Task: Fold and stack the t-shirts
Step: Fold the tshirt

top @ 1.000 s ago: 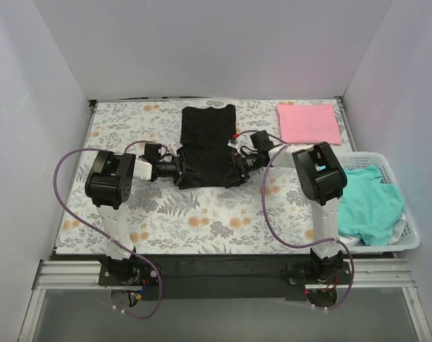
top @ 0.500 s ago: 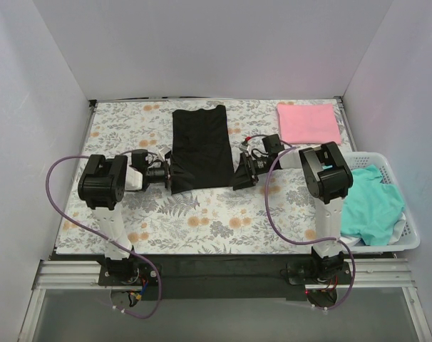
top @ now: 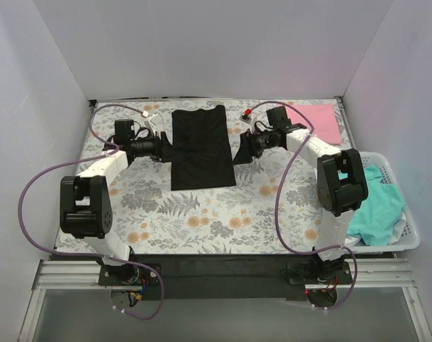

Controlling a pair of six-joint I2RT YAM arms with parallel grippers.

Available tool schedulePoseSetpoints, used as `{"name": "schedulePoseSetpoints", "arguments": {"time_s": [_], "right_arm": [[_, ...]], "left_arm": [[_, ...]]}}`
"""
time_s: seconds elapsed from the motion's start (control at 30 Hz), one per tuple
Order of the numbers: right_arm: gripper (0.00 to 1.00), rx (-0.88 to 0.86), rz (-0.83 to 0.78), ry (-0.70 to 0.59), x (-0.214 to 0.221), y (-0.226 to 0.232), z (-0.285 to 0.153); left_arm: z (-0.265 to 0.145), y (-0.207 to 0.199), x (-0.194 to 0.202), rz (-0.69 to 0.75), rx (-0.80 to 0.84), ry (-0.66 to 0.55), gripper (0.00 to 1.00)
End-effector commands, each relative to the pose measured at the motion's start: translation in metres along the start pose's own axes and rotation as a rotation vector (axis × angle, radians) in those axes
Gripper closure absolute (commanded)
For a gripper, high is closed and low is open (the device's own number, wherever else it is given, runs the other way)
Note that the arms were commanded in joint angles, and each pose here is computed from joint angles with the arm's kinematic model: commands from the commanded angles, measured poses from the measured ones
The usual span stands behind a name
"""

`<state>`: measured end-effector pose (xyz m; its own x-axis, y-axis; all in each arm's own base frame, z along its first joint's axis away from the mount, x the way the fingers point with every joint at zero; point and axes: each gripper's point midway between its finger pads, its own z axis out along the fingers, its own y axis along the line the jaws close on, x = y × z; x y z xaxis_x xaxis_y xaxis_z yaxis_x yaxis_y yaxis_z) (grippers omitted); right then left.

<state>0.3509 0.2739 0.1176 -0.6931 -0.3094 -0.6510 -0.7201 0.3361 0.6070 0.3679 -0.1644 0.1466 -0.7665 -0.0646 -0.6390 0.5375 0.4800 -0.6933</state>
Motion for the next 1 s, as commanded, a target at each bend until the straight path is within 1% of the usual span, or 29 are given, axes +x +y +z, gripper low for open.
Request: {"name": "schedulePoseSetpoints", "arguments": {"time_s": [0.0, 0.03, 0.07, 0.1, 0.13, 0.17, 0.2, 0.23, 0.27, 0.33, 0.37, 0.4, 0.5, 0.6, 0.9, 0.97], "right_arm": [[0.35, 0.202, -0.413, 0.118, -0.005, -0.014, -0.007], [0.36, 0.214, -0.491, 0.141, -0.006, -0.009, 0.0], [0.36, 0.273, -0.563, 0.174, -0.005, -0.017, 0.0], [0.37, 0.275, -0.649, 0.214, 0.005, -0.021, 0.004], [0.37, 0.274, -0.737, 0.218, 0.003, -0.014, 0.011], [0.37, 0.289, -0.768, 0.267, 0.022, -0.02, 0.014], [0.38, 0.295, -0.817, 0.28, 0.026, -0.019, 0.016], [0.38, 0.282, -0.904, 0.296, 0.029, -0.013, 0.023], [0.38, 0.293, -0.94, 0.299, 0.029, -0.014, 0.026], [0.39, 0.271, -0.985, 0.325, 0.041, -0.011, 0.033], [0.39, 0.273, -0.999, 0.327, 0.042, -0.011, 0.035], [0.39, 0.271, -1.011, 0.33, 0.044, -0.011, 0.038], [0.41, 0.283, -1.028, 0.342, 0.049, -0.018, 0.042], [0.41, 0.291, -1.027, 0.364, 0.055, -0.026, 0.046], [0.44, 0.26, -1.038, 0.381, 0.067, -0.028, 0.05], [0.46, 0.248, -1.037, 0.387, 0.071, -0.029, 0.052]], "left_arm": [[-0.021, 0.034, 0.021, 0.378, -0.185, 0.091, 0.49], [-0.023, 0.037, 0.022, 0.507, -0.186, 0.107, 0.52], [-0.026, 0.035, 0.027, 0.563, -0.189, 0.115, 0.53], [-0.027, 0.034, 0.03, 0.61, -0.188, 0.122, 0.54], [-0.027, 0.032, 0.033, 0.658, -0.182, 0.13, 0.55], [-0.027, 0.031, 0.041, 0.722, -0.171, 0.148, 0.56], [-0.026, 0.03, 0.044, 0.751, -0.168, 0.157, 0.56], [-0.025, 0.03, 0.049, 0.766, -0.167, 0.171, 0.56], [-0.021, 0.03, 0.054, 0.803, -0.156, 0.19, 0.56], [-0.019, 0.034, 0.072, 0.829, -0.158, 0.234, 0.57], [-0.016, 0.033, 0.078, 0.864, -0.147, 0.25, 0.57], [-0.015, 0.036, 0.089, 0.868, -0.152, 0.269, 0.57], [-0.009, 0.04, 0.106, 0.919, -0.16, 0.3, 0.57], [-0.004, 0.04, 0.108, 0.95, -0.165, 0.298, 0.57], [0.003, 0.06, 0.116, 0.932, -0.184, 0.353, 0.57], [0.005, 0.068, 0.121, 0.917, -0.196, 0.378, 0.57]]}}
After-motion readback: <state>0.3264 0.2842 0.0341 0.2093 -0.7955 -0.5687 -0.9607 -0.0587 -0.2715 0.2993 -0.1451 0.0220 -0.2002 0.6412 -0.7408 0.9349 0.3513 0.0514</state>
